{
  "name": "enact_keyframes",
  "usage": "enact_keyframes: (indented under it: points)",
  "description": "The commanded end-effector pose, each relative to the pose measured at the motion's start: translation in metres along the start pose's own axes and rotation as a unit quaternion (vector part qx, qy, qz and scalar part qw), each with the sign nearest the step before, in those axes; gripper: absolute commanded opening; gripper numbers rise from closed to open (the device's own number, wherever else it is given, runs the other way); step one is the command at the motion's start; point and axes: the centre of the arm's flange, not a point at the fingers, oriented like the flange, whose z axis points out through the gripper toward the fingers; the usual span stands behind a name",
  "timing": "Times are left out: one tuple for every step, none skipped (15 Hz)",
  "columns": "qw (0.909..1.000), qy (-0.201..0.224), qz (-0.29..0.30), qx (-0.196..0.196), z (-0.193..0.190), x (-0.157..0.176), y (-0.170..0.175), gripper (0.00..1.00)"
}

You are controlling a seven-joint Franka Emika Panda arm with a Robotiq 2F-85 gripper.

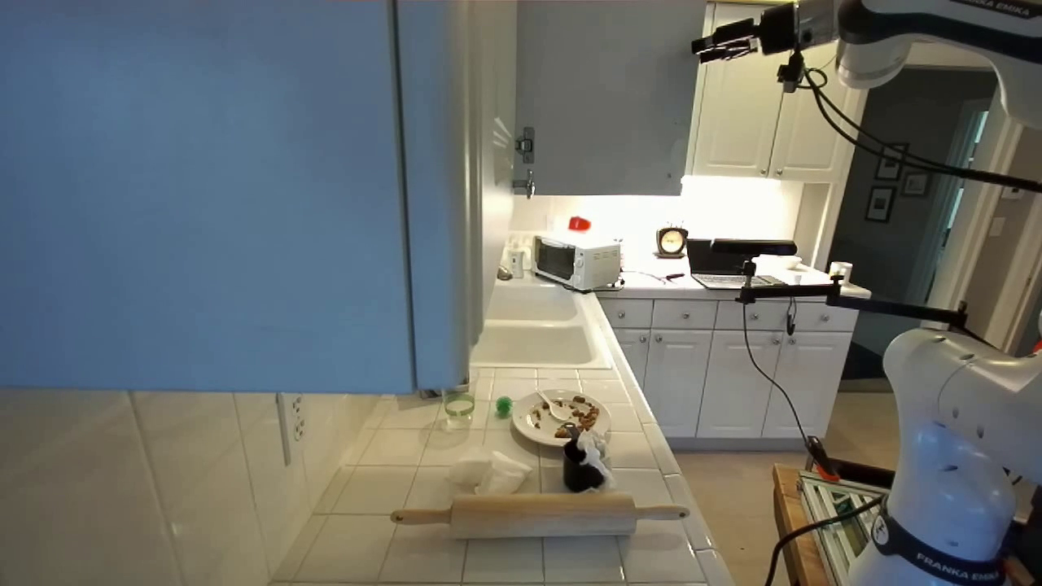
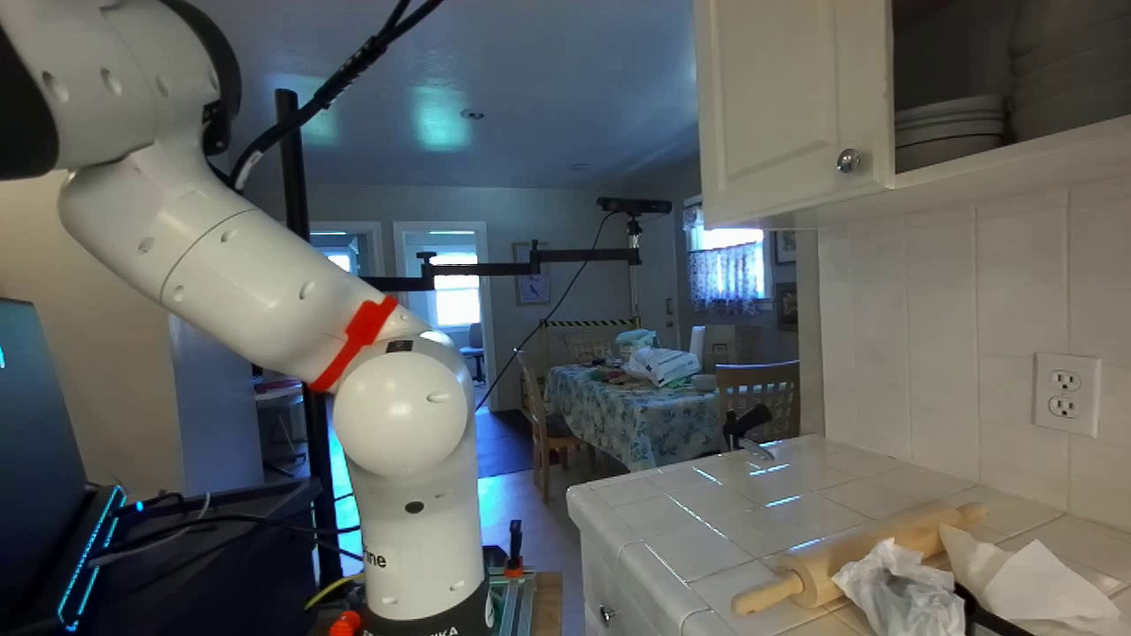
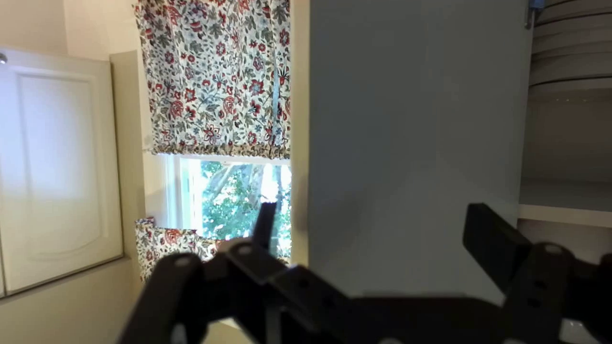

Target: Close the open upper cabinet.

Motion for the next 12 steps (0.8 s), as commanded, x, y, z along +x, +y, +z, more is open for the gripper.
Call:
enact_keyframes:
  points:
    - [0.9997, -0.019, 0.005, -0.016, 0.0143, 0.0163, 0.0075, 1.00]
    - [0.9996, -0.021, 0.003, -0.020, 0.0164, 0.0169, 0.0080, 1.00]
    - [0.9996, -0.020, 0.000, -0.021, 0.0179, 0.0176, 0.0094, 1.00]
    - [0.9996, -0.019, -0.003, -0.022, 0.0191, 0.0184, 0.0106, 1.00]
    - [0.9995, -0.019, -0.004, -0.025, 0.0198, 0.0192, 0.0119, 1.00]
    - [0.9995, -0.017, -0.004, -0.024, 0.0207, 0.0191, 0.0130, 1.00]
    - [0.9997, -0.015, -0.005, -0.021, 0.0206, 0.0194, 0.0135, 1.00]
    - [0.9998, -0.011, -0.006, -0.014, 0.0207, 0.0196, 0.0131, 1.00]
    - [0.9999, -0.009, -0.007, -0.006, 0.0205, 0.0197, 0.0125, 1.00]
    - [0.9999, -0.006, -0.010, 0.004, 0.0196, 0.0199, 0.0103, 1.00]
    - [0.9998, 0.000, -0.014, 0.012, 0.0190, 0.0200, 0.0082, 1.00]
    - [0.9997, 0.004, -0.017, 0.018, 0.0192, 0.0199, 0.0071, 1.00]
